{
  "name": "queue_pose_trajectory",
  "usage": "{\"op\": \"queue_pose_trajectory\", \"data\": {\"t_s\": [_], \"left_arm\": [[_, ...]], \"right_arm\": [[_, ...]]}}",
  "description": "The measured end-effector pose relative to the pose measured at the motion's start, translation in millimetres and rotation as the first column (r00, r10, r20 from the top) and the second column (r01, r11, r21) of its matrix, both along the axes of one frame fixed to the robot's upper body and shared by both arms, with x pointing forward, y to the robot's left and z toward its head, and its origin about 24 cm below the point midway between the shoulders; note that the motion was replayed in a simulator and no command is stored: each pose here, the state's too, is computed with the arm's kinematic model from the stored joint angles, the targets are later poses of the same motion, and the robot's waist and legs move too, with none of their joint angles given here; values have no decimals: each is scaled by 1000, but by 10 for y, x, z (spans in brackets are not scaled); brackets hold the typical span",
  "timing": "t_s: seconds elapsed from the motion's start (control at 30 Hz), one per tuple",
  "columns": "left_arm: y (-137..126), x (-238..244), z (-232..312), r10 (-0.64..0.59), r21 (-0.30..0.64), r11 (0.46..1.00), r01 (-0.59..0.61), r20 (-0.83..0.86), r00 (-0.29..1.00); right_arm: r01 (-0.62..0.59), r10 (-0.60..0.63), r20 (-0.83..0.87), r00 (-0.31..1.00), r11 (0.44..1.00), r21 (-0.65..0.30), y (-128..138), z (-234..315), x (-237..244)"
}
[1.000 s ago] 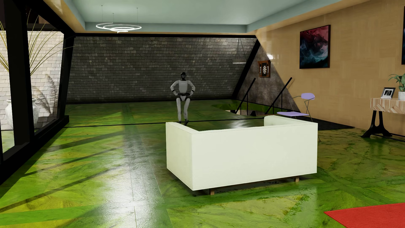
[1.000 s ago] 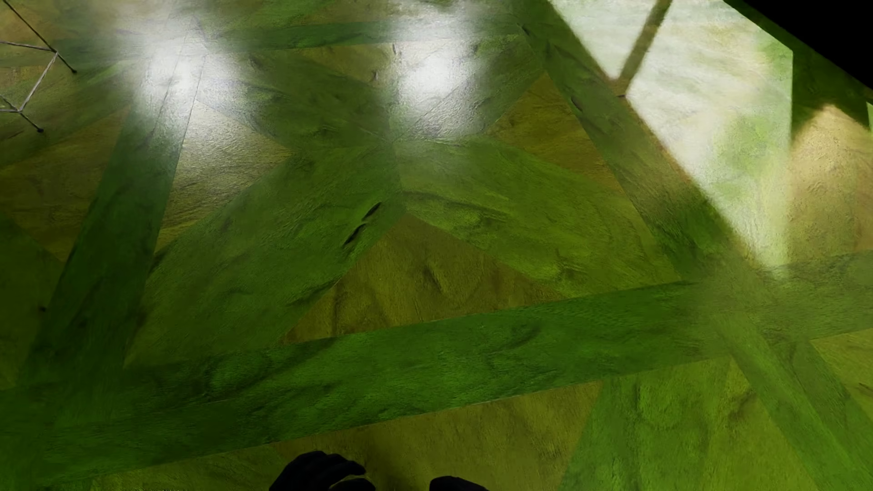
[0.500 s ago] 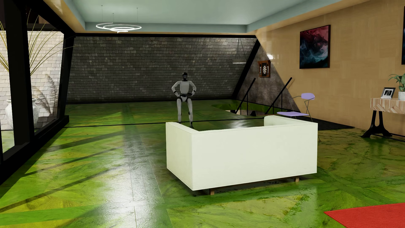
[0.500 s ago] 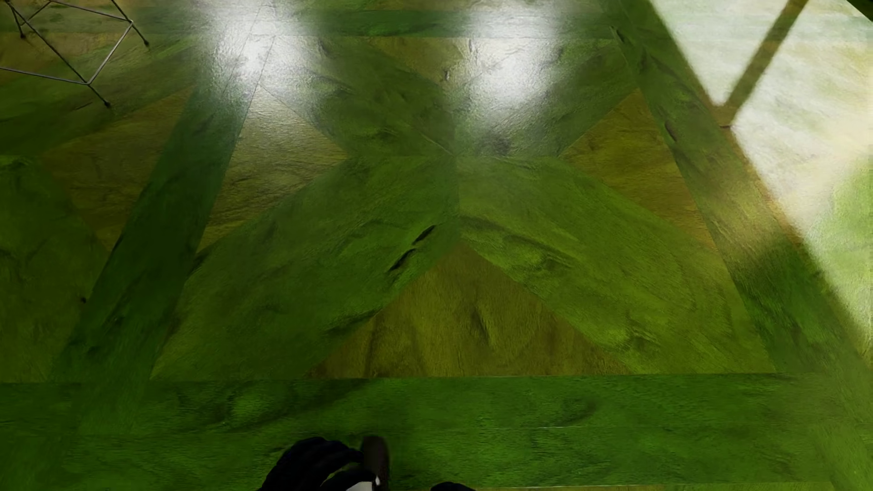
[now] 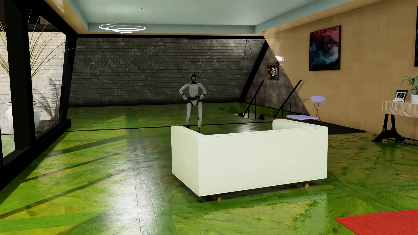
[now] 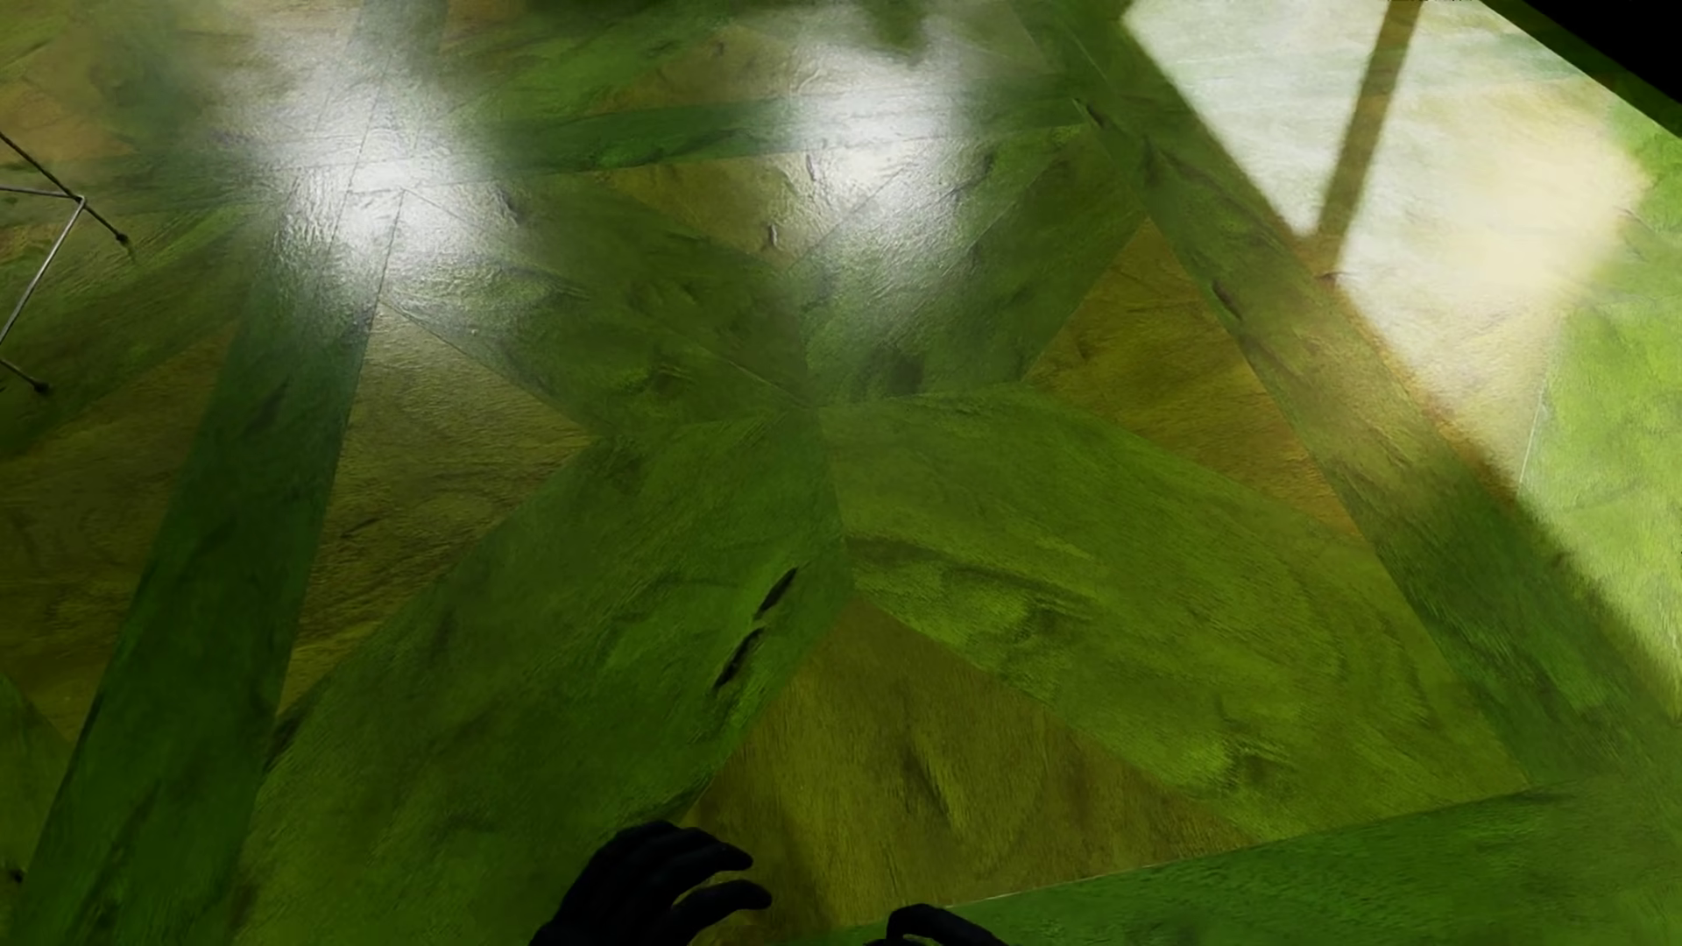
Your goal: Move towards the sofa
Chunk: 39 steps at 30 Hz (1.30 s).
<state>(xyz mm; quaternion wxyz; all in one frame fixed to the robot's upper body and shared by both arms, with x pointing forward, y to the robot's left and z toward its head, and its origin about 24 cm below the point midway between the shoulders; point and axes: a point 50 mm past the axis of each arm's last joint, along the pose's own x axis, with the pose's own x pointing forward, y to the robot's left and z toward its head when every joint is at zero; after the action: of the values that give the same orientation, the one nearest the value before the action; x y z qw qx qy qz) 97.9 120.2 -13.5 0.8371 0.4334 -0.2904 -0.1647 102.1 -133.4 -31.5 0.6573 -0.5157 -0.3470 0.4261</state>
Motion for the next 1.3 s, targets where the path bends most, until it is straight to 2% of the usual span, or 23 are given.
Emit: {"op": "queue_pose_trajectory", "data": {"t_s": [0.13,0.33,0.37,0.47,0.6,0.67,0.77,0.87,1.07,1.13,1.2,1.3], "left_arm": [[36,-119,-90,-3,39,999,5,-54,999],[42,-91,-97,-10,25,1000,12,-71,997],[48,-82,-99,-12,24,1000,14,-75,997],[59,-32,-122,14,41,999,-11,-59,998],[211,-111,-188,-31,117,992,43,-103,994],[272,-102,-174,-85,171,980,98,-87,993],[247,-44,-102,-89,156,983,96,-52,995],[265,-64,-62,-75,177,981,77,-21,997],[181,6,-35,8,129,992,-13,37,999],[94,76,72,1,63,998,-7,87,996],[46,120,183,18,-12,1000,-17,113,993],[84,111,138,54,6,998,-55,103,993]], "right_arm": [[22,-21,16,1000,999,-26,-28,-9,4],[59,-59,37,998,998,-3,50,11,67],[62,-62,54,997,998,8,62,26,85],[16,-35,143,989,991,133,141,121,136],[35,-42,88,995,996,78,191,59,129],[46,-51,43,998,992,115,241,39,88],[34,-42,36,998,982,188,282,40,80],[20,-19,-10,1000,988,153,264,-55,5],[21,-17,-36,999,993,118,226,-118,-36],[58,-52,-47,998,991,120,207,-120,-10],[62,-66,17,998,987,149,202,-114,41],[33,-33,-3,999,992,123,168,-179,19]]}}
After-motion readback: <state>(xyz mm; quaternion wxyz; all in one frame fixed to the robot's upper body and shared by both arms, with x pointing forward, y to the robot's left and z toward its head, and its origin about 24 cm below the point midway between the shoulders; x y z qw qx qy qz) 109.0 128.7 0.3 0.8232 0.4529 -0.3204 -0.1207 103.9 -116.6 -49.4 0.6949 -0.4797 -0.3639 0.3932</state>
